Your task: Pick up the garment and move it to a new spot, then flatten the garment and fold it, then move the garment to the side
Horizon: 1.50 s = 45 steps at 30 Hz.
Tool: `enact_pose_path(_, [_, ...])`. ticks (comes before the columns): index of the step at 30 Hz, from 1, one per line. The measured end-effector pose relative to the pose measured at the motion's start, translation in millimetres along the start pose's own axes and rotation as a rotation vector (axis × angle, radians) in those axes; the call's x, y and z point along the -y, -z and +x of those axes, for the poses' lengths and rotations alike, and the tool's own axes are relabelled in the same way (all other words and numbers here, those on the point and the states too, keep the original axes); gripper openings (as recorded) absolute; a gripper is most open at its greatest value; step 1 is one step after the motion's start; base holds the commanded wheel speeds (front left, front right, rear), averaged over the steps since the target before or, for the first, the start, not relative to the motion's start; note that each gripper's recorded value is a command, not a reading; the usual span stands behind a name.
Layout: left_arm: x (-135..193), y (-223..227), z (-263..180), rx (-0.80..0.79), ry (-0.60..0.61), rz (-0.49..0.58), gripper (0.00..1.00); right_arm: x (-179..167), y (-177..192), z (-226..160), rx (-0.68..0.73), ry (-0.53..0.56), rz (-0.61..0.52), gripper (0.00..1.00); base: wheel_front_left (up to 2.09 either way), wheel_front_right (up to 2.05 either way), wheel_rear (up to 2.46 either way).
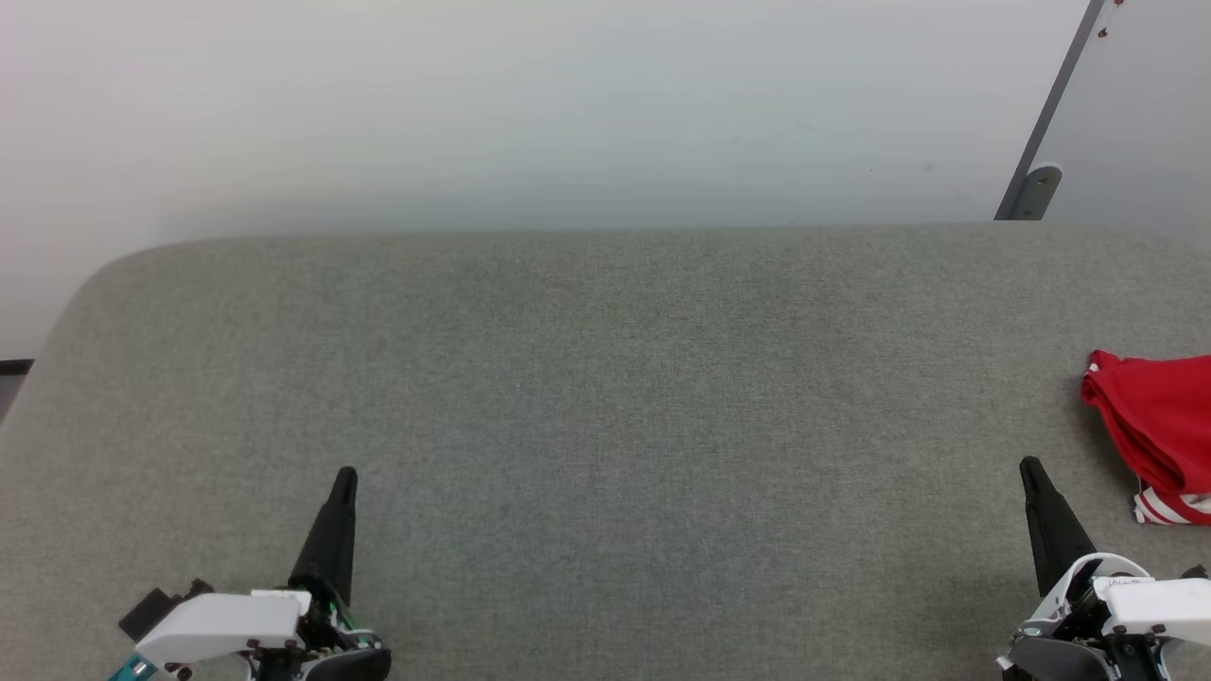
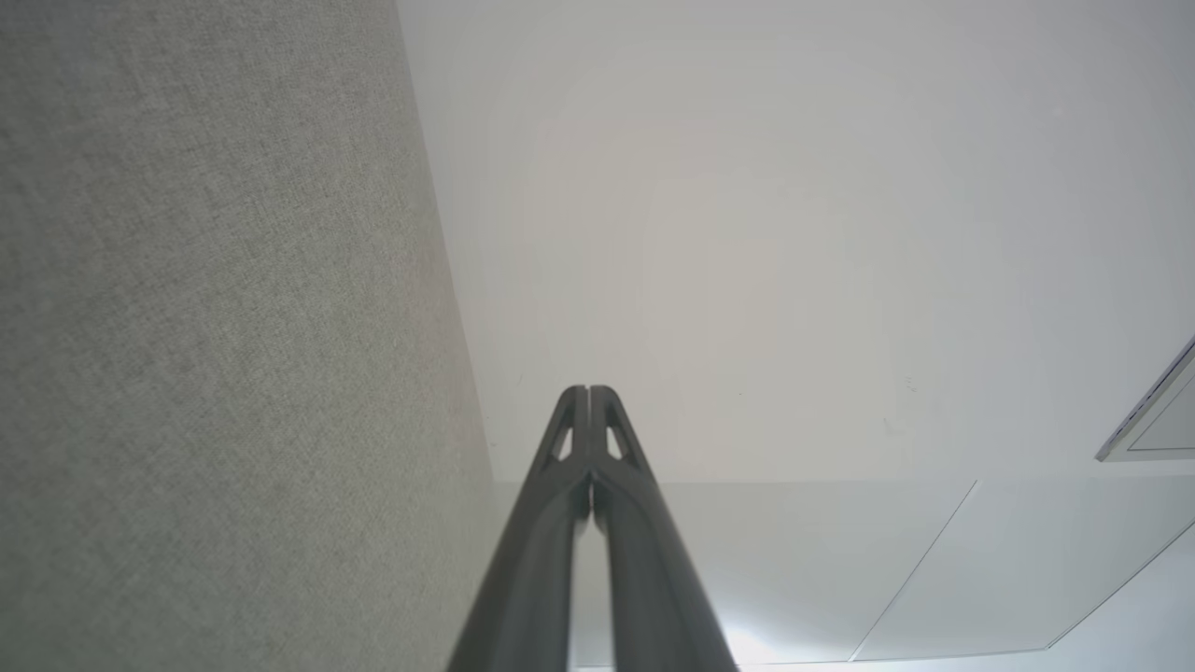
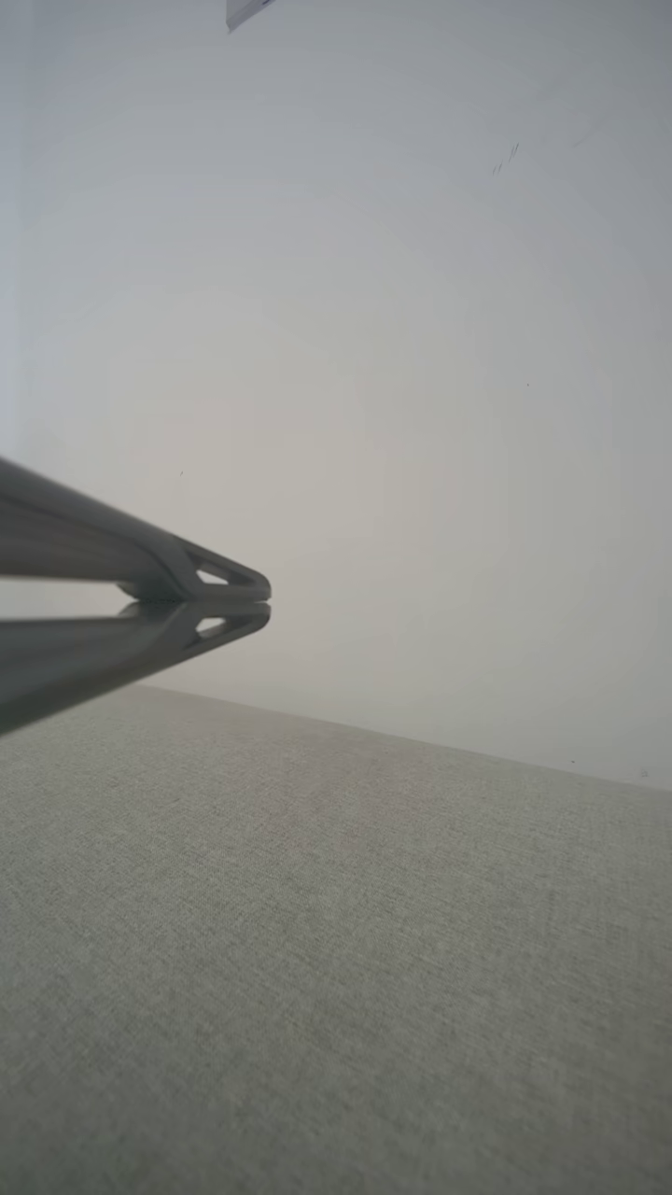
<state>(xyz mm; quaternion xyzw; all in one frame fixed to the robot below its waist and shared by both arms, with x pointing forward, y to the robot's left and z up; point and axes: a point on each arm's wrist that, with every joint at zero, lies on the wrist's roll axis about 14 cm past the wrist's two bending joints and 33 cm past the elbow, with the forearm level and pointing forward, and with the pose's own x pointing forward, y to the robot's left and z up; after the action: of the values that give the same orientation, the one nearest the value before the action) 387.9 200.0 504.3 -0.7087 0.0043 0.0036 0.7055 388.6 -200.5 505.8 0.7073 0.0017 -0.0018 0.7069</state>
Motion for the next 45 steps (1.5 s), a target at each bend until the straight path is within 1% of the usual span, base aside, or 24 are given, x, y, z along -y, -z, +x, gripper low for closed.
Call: enact_pose_path(45, [-0.1, 0.4, 0.0, -0.002, 0.0, -0.001, 0.0, 0.0, 0.0, 0.0, 0.0, 0.0, 0.0, 0.0, 0.0, 0.0, 0.0])
